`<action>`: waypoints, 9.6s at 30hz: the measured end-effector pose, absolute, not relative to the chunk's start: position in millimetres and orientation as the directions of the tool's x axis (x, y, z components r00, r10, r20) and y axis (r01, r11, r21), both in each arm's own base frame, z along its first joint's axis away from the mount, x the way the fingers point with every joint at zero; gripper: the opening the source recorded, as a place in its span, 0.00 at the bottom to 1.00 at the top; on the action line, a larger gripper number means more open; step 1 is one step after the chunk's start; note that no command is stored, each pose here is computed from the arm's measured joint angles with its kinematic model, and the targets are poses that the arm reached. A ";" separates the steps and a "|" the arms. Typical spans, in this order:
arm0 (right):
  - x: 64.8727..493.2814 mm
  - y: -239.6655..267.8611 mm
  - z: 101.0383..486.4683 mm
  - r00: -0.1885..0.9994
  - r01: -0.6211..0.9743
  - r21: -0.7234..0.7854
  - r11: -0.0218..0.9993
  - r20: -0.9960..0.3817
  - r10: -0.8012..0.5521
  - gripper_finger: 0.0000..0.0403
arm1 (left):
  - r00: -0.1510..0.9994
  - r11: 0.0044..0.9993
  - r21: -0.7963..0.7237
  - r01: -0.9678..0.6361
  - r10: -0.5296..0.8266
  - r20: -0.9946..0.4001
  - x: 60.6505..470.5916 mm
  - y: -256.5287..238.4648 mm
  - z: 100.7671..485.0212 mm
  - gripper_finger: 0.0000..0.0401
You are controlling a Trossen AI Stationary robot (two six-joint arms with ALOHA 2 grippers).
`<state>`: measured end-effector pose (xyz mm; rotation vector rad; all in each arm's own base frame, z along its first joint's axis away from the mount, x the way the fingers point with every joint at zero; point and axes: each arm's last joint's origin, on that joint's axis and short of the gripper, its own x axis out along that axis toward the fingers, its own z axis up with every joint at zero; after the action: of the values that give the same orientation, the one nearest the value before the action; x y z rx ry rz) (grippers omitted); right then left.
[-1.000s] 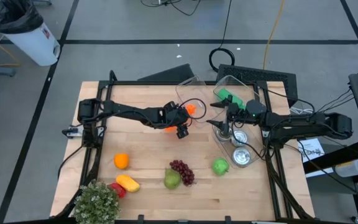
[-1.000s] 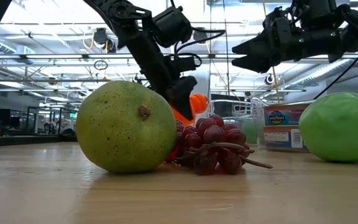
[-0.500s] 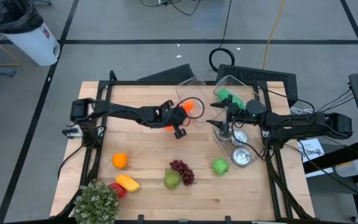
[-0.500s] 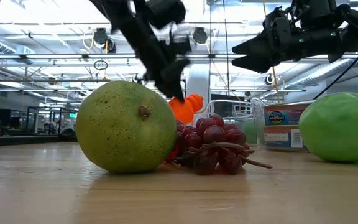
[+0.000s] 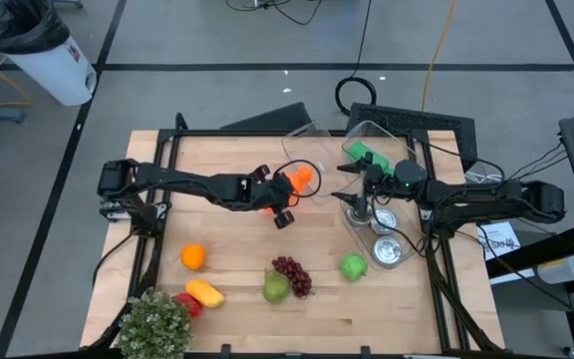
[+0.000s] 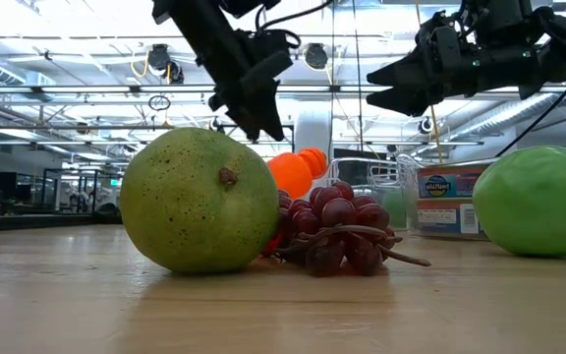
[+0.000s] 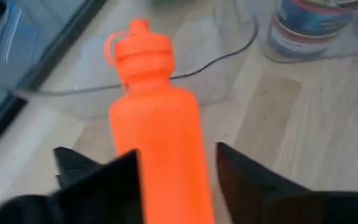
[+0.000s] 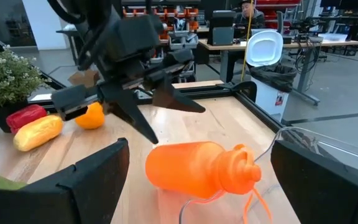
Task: Pick & Place Food Item
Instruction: Put the orange water bottle into the top right transparent bin, then move the produce to the center of the table
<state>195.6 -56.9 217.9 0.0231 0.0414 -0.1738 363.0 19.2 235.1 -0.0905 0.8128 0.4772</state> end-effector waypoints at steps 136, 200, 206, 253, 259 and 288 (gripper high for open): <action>312.0 14.3 151.0 0.563 -0.099 -0.207 0.973 -0.818 -0.117 0.85 | 0.455 0.990 0.067 0.126 0.002 -0.891 379.4 -19.3 158.2 0.63; 167.9 -74.9 267.7 0.316 0.625 -0.342 0.702 -0.711 -0.628 0.51 | 0.969 0.995 -0.087 -0.037 0.015 -0.247 194.4 10.2 218.3 0.64; 143.9 -106.2 243.7 0.099 0.713 -0.420 0.562 -0.732 -0.674 0.51 | 0.974 0.995 -0.097 0.009 -0.031 -0.224 194.9 8.3 220.6 0.67; 119.3 -80.8 289.2 0.566 0.693 -0.152 0.705 -0.491 -0.662 0.87 | 0.872 0.853 -0.417 0.312 -0.432 -0.230 190.3 -24.6 221.9 0.63; 124.7 -72.7 294.8 0.634 0.653 -0.138 0.745 -0.439 -0.637 0.88 | 0.863 0.833 -0.365 0.416 -0.488 -0.130 189.3 -44.5 232.8 0.62; 150.6 -59.2 279.3 0.784 0.543 -0.140 0.828 -0.267 -0.560 0.87 | 0.747 0.875 0.224 0.429 -0.205 -0.633 200.7 -113.7 239.5 0.62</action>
<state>150.6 -59.2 279.3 -0.0570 0.3055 -0.5956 200.7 -113.7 239.5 0.3715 0.6396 -0.3558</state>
